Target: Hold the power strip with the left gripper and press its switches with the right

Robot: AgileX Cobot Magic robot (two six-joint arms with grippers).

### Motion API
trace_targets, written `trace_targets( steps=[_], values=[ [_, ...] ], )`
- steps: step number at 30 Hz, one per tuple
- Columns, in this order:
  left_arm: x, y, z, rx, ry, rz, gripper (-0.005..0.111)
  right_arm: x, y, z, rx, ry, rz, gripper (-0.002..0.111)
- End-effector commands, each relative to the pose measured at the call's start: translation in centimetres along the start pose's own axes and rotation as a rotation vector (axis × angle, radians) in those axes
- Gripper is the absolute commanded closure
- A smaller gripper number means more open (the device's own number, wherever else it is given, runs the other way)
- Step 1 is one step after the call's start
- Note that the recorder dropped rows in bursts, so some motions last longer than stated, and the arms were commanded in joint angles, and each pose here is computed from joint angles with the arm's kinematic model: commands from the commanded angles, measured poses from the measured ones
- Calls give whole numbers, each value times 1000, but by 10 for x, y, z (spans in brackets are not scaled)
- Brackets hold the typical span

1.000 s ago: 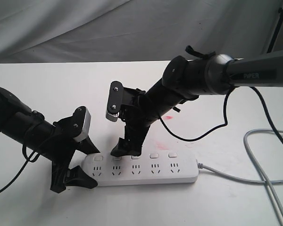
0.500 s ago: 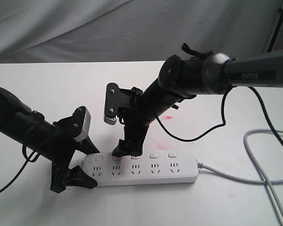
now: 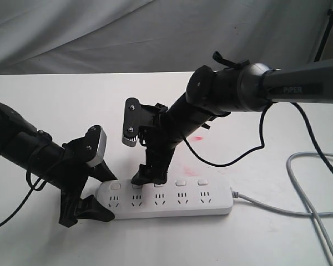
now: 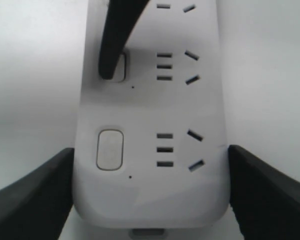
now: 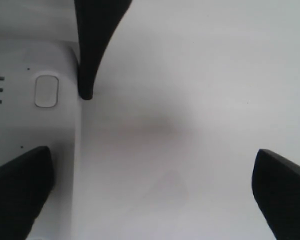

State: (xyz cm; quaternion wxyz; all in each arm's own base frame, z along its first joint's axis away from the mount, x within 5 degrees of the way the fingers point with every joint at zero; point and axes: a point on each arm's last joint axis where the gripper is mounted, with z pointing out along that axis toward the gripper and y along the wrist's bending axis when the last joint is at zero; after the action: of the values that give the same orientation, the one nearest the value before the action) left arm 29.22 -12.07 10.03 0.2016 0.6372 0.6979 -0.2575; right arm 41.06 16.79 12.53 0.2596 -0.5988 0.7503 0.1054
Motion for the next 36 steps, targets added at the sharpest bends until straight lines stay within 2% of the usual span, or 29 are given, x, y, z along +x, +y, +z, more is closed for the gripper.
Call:
trace_targets(
  steps=[1,16,29,36],
  values=[
    [0,1,1,-32,17,1,107,11,9,19,-32,54,-49,3],
    [0,1,1,-32,17,1,107,-25,7,-32,2,-75,10,3],
    [0,1,1,-32,17,1,107,-24,7,-33,4,-71,6,3],
    [0,1,1,-32,17,1,107,-14,1,-36,8,-38,30,3]
  ],
)
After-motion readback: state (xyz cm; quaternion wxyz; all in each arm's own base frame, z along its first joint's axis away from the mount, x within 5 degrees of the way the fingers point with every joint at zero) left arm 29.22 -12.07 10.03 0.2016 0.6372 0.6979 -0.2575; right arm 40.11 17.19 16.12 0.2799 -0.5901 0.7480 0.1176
